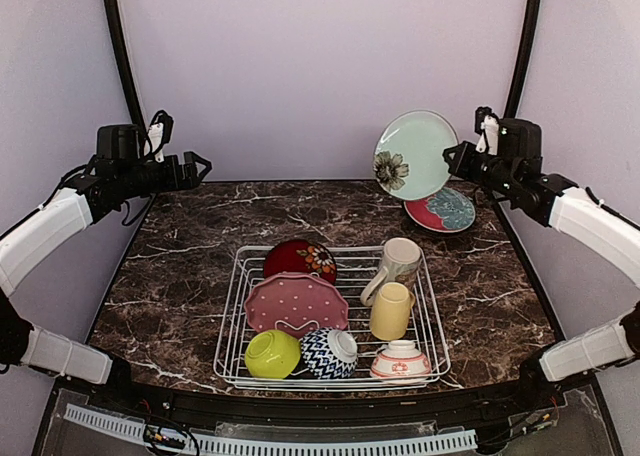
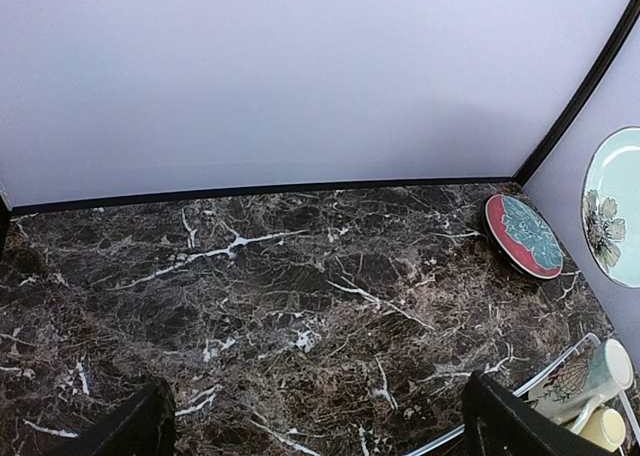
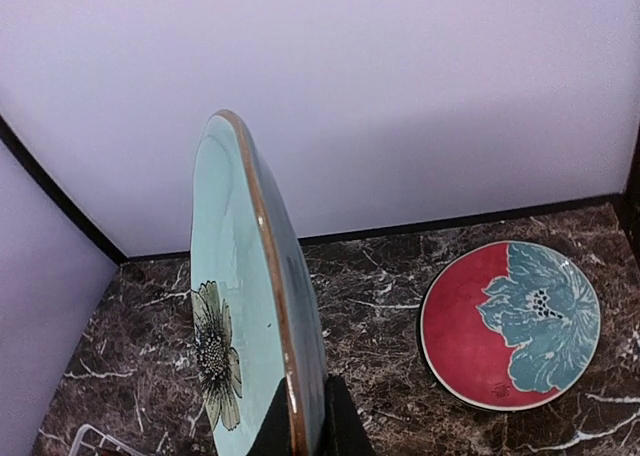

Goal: Unload the mixed dishes from the dish rack
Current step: Place the plate with another plate.

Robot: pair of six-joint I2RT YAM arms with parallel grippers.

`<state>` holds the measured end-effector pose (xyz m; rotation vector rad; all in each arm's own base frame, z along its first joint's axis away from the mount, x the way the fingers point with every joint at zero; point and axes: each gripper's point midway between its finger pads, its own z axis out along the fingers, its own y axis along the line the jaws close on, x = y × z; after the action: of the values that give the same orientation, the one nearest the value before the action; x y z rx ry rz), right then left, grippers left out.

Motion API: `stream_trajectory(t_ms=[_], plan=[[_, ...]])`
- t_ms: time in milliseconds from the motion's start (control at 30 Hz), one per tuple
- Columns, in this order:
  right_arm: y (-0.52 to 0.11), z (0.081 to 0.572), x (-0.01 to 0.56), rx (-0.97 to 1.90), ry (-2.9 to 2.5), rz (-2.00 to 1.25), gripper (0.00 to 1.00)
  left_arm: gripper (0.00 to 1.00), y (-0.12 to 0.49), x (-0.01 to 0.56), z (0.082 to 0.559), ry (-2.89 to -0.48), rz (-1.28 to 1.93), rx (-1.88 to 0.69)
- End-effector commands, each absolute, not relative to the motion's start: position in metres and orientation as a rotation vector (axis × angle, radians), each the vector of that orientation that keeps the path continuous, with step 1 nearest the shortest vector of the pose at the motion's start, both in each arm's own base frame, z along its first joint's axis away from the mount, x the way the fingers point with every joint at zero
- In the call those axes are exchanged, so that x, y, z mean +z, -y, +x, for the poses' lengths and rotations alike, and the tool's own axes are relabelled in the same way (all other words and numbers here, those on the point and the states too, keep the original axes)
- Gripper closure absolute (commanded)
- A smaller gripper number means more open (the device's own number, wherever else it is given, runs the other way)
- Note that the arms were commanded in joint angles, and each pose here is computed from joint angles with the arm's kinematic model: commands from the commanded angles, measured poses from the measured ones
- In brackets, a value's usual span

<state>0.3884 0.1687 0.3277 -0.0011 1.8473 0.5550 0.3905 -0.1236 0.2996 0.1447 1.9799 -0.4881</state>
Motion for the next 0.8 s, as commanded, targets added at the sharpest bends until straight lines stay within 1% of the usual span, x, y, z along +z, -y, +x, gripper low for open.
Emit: stream_trajectory(t_ms=[0,233,267,367,567,767], plan=[[-0.148,0.408,0.367,0.894,-1.702,0.226,1.0,0.01,0.128,0.311,0.389,-1.958,0.155,-0.509],[-0.073,0.448,0.297,1.074,-1.758,0.596,1.0,0.01,0.128,0.313,0.388,-1.954,0.156,-0.515],[-0.057,0.454,0.288,1.07,-1.754,0.639,1.0,0.01,0.128,0.313,0.388,-1.954,0.156,-0.516],[-0.035,0.467,0.257,1.061,-1.784,0.736,1.0,0.01,0.129,0.313,0.388,-1.954,0.156,-0.522],[-0.016,0.493,0.204,1.065,-1.857,0.83,1.0,0.01,0.13,0.313,0.388,-1.954,0.159,-0.529],[-0.017,0.514,0.175,1.111,-1.897,0.852,1.0,0.01,0.132,0.31,0.389,-1.962,0.159,-0.539]])
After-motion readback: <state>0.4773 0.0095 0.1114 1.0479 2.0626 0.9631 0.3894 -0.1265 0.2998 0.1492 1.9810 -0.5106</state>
